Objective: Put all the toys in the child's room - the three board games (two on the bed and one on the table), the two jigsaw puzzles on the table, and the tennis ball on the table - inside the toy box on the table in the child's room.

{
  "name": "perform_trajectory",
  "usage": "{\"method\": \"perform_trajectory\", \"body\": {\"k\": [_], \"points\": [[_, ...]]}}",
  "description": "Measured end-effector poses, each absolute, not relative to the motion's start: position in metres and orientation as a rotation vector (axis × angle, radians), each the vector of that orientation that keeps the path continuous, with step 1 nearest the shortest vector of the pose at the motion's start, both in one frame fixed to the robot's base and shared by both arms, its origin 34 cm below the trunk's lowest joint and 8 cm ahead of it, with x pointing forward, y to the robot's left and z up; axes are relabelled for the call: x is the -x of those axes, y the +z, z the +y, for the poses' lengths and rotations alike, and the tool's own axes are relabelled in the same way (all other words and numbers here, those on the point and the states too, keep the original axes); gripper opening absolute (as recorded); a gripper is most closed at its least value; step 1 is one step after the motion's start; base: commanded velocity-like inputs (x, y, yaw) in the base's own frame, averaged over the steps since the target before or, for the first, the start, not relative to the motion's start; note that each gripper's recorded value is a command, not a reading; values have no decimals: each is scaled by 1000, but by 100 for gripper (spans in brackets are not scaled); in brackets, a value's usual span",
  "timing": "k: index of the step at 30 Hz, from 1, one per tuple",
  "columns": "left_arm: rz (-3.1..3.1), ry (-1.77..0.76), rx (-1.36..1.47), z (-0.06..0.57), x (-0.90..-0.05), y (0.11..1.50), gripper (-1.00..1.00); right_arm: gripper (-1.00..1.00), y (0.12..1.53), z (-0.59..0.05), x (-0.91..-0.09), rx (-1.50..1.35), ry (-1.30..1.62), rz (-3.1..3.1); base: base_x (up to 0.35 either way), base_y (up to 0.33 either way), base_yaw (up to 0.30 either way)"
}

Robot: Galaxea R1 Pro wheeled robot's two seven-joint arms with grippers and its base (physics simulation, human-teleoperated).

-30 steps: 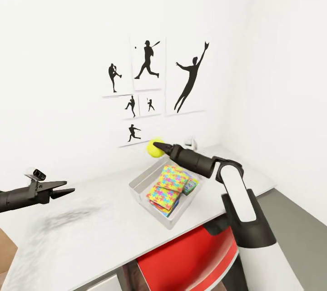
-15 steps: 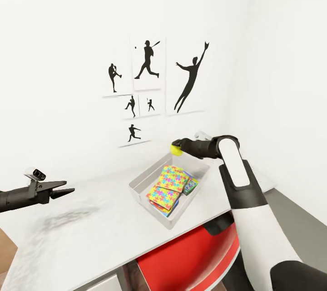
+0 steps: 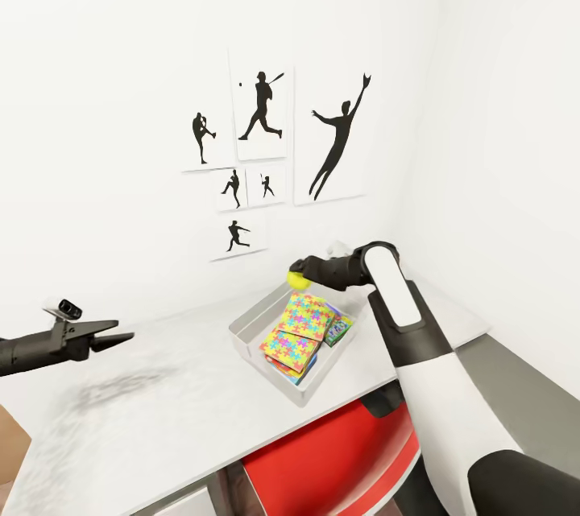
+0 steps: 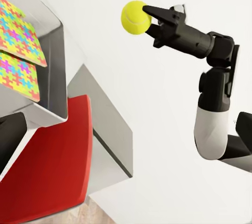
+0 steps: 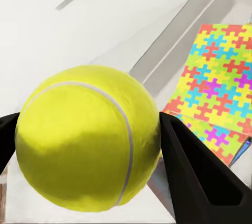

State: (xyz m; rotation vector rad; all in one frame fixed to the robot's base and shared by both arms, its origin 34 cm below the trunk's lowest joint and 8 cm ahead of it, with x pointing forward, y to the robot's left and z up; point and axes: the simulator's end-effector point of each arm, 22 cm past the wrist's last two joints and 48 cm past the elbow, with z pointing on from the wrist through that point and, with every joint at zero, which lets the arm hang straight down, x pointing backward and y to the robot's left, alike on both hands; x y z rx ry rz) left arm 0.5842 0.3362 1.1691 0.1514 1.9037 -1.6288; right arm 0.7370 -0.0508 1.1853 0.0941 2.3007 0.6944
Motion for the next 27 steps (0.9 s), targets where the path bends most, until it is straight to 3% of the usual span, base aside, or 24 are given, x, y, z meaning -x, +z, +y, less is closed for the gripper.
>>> {"method": "perform_trajectory", "body": {"k": [27], "points": [[1917,-1620,-122,343,-587,1164,100,-100,1185,-44,-729,-87,721,2289,-61,6,0]]}}
